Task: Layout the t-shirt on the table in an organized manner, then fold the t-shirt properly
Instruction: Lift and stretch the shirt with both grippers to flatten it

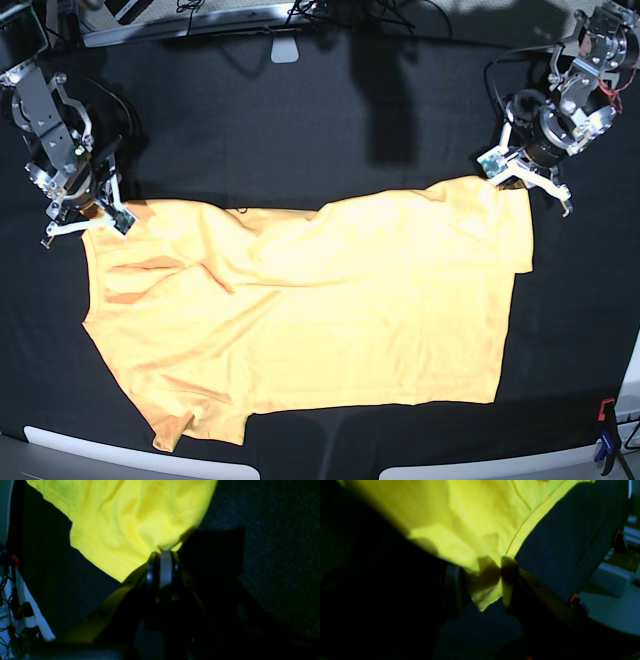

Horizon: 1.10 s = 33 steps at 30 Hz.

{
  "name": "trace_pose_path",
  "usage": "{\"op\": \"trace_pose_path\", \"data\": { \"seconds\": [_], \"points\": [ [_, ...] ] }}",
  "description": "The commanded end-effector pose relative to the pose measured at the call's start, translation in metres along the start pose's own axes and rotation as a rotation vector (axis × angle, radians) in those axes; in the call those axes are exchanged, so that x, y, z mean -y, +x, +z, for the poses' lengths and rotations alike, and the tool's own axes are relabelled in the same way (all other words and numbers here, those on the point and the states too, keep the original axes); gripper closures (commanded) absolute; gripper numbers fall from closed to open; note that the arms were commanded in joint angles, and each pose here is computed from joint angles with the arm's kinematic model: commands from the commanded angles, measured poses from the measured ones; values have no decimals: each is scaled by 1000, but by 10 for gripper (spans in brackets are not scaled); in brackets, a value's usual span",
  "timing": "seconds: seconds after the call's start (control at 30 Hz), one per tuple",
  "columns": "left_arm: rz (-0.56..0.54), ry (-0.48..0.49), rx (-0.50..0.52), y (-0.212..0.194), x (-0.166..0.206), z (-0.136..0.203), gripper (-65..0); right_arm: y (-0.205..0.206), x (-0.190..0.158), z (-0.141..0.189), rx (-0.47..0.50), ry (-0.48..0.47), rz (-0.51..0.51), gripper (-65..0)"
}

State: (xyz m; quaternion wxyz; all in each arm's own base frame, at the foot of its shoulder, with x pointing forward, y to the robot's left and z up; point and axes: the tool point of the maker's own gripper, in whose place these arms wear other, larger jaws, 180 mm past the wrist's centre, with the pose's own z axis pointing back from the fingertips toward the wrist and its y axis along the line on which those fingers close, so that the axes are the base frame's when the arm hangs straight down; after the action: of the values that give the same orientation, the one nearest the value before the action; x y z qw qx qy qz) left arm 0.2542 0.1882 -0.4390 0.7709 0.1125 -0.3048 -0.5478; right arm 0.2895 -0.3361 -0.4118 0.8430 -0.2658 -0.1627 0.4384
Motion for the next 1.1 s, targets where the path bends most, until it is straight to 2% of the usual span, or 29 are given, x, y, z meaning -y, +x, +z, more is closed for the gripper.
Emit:
{"op": "trace_pose_path", "data": {
  "seconds": [0.0, 0.1, 0.23, 0.3, 0.37, 0.5, 0.63, 0.93, 1.07],
  "points": [
    [-18, 13, -38, -9, -7, 2, 0, 0, 16, 2, 2, -29, -2, -158],
    [-20, 15, -37, -9, -7, 2, 0, 1, 29, 4, -5, -74, -36, 0],
    [-20, 73, -64, -10, -23, 9, 0, 6, 47, 13, 19, -133, -46, 0],
    [-5, 130, -82, -12, -40, 17, 0, 0, 55, 21, 5, -150, -26, 0],
    [10, 139, -74, -10, -49, 25, 0, -10, 62, 29, -21, -150, -21, 0],
    [39, 104, -48, -10, -50, 38, 0, -42, 61, 41, -126, -124, 7, 0],
    [2, 69, -113, -28, -38, 50, 0, -65, 48, 49, -186, -103, 83, 0],
    [-31, -120, -186, -61, 31, 80, 0, -119, 18, 71, -349, -62, 302, 0],
    [-33, -158, -179, -59, 47, 87, 0, -131, 7, 74, -372, -34, 339, 0]
  ]
}}
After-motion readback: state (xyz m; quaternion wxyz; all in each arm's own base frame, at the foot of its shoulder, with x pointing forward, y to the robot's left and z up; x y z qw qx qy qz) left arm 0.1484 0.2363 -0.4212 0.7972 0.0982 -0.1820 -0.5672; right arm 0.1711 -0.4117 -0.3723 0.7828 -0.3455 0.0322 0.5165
